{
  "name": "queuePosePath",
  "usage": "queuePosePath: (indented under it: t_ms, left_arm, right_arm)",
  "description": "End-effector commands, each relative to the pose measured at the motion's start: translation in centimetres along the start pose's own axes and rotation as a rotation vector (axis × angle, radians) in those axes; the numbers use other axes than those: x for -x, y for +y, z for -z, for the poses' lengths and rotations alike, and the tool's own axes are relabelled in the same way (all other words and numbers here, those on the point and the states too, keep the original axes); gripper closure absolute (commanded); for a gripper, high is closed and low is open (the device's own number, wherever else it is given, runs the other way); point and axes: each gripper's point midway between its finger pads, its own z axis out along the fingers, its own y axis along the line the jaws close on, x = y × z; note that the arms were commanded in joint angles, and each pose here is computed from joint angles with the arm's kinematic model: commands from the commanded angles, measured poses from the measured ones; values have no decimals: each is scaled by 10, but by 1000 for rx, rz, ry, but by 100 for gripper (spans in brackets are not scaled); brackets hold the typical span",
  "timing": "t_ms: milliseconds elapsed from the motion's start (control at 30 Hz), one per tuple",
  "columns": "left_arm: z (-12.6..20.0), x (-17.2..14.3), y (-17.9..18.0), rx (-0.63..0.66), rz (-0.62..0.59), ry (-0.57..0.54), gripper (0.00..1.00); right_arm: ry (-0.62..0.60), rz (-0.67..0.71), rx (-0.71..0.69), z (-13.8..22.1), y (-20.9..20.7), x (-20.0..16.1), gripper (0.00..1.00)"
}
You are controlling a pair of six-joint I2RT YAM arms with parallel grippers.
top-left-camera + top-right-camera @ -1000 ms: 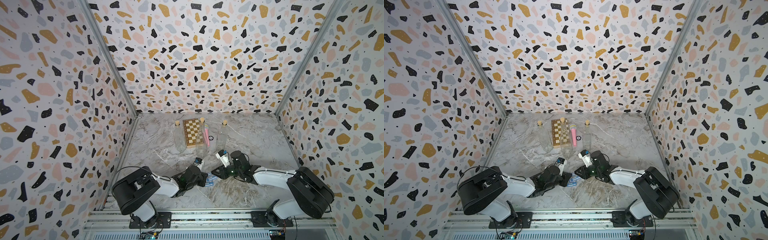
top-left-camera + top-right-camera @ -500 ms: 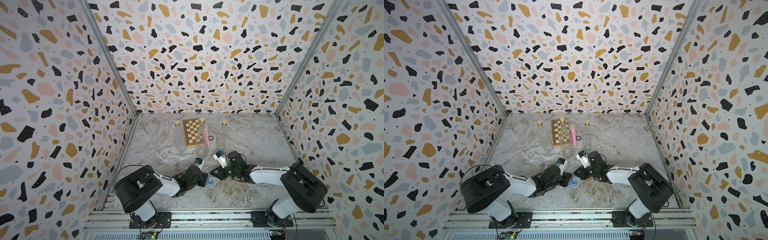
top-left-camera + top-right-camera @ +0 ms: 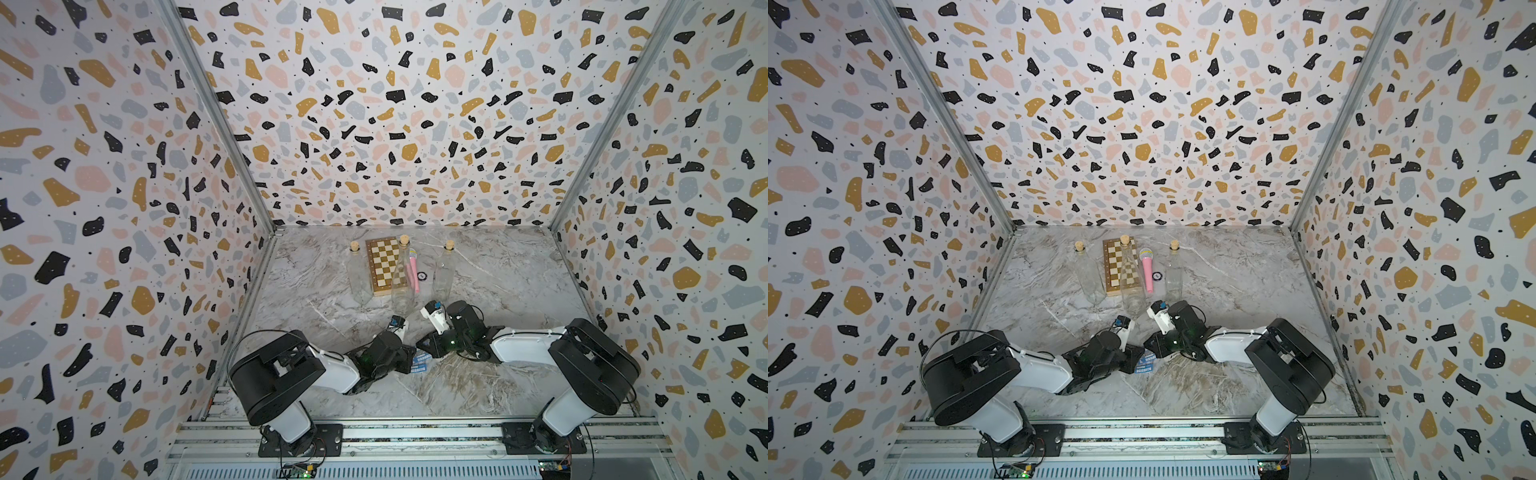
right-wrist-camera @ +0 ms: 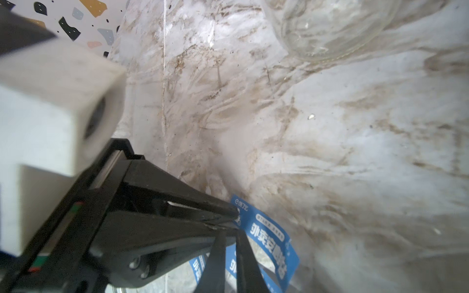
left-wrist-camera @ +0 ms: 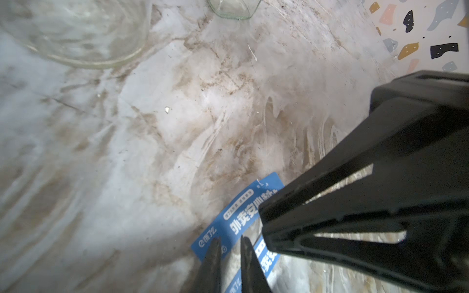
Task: Remove the label from the bottle
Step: Place the label at the center of the board.
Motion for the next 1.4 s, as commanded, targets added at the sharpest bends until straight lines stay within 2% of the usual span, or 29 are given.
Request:
queuePosePath:
  t_ms: [0, 833, 1167, 1367]
  left_arm:
    - [-1, -5, 5, 5, 11, 10, 83]
    - [-2, -6, 4, -5, 19, 10, 83]
    - [-2, -6, 4, -7, 16, 11, 83]
    - [0, -5, 3, -7, 14, 7, 83]
  right_arm:
    - [8, 6, -21, -2, -1, 3, 88]
    - [37, -3, -105, -10, -24, -7, 89]
    - [27, -13, -146, 0, -33, -5, 90]
    - [10, -7, -119, 4, -25, 2, 89]
